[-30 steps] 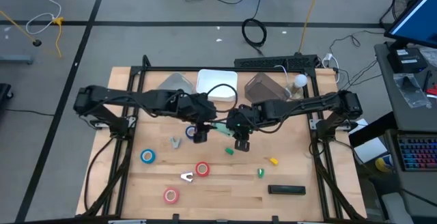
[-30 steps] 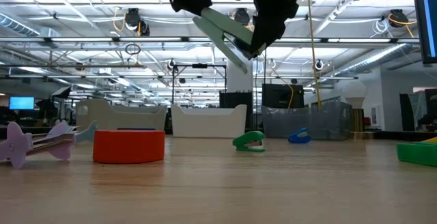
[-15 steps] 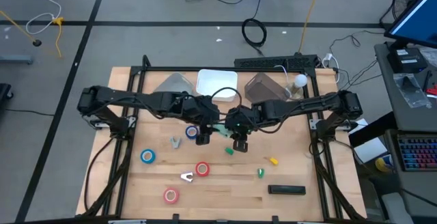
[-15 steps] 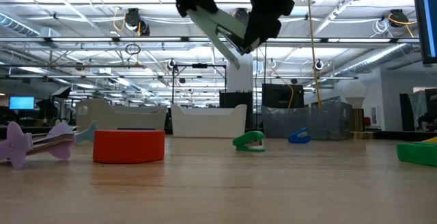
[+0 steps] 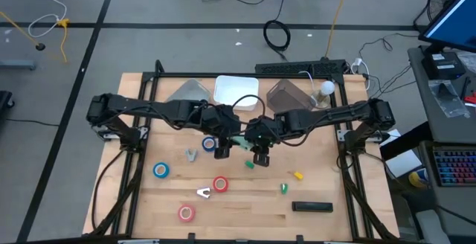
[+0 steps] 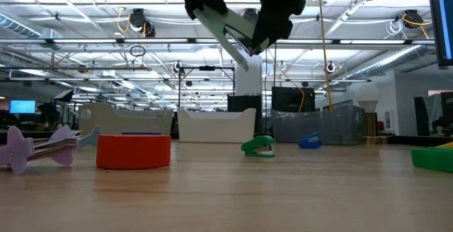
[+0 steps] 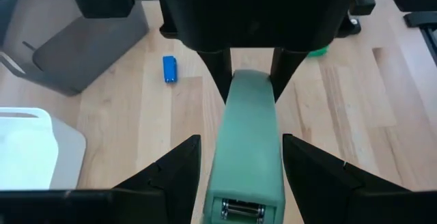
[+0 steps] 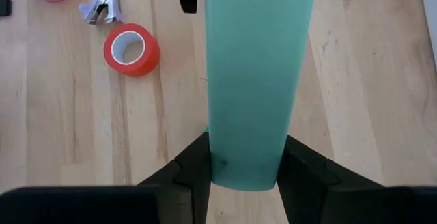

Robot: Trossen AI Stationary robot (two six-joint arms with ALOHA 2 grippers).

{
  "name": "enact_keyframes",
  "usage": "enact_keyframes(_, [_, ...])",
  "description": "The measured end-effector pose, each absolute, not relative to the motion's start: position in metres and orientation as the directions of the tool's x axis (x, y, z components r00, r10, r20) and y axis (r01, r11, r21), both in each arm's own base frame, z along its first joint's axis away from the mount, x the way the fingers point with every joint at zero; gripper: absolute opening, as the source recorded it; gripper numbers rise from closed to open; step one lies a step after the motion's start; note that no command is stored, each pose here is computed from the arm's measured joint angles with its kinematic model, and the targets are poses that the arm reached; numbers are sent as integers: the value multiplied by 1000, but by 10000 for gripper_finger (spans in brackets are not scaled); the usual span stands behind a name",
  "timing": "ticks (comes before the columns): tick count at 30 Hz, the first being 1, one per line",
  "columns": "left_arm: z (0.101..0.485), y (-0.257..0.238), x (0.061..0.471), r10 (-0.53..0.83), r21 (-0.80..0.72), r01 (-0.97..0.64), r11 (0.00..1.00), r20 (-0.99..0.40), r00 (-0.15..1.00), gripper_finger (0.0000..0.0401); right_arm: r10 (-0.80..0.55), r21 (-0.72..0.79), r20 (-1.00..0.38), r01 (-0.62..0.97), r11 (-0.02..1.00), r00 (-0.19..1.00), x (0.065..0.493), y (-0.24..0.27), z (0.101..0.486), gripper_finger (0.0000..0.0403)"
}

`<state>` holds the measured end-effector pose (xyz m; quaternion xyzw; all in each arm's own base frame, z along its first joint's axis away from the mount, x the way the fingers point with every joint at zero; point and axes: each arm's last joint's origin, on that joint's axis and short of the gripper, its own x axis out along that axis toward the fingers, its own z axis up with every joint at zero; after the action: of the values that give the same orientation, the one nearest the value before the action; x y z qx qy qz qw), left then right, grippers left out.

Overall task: Pick and place Stapler, Stapler remover, tape
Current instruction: Put the light green stapler into the gray bin

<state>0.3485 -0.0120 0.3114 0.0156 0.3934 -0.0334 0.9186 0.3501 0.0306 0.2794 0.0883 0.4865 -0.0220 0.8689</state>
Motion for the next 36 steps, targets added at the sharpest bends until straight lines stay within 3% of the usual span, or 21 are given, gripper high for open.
enact_keyframes(4, [311, -13, 348, -71, -16, 86, 996, -727, 683, 191, 48, 132, -849, 124, 983, 526, 350, 31, 279, 122])
enact_keyframes(9, [311, -13, 348, -93, -29, 105, 994, -730, 678, 128, 51, 128, -849, 111, 986, 526, 350, 31, 279, 122])
enact_keyframes(19, [310, -14, 347, -97, -46, 93, 995, -733, 674, 128, 66, 150, -849, 119, 982, 525, 350, 31, 279, 148])
enact_keyframes(25, [305, -13, 341, -62, -35, 55, 998, -792, 608, 128, 138, 209, -847, 84, 974, 513, 350, 33, 279, 167])
enact_keyframes(31, [299, -6, 327, 117, 97, -66, 993, -868, 483, 128, 199, 255, -896, 93, 962, 398, 339, 34, 274, 178])
enact_keyframes(36, [300, 7, 310, 236, 162, -222, 962, -899, 369, 128, 112, 160, -951, 146, 976, 289, 328, 31, 269, 174])
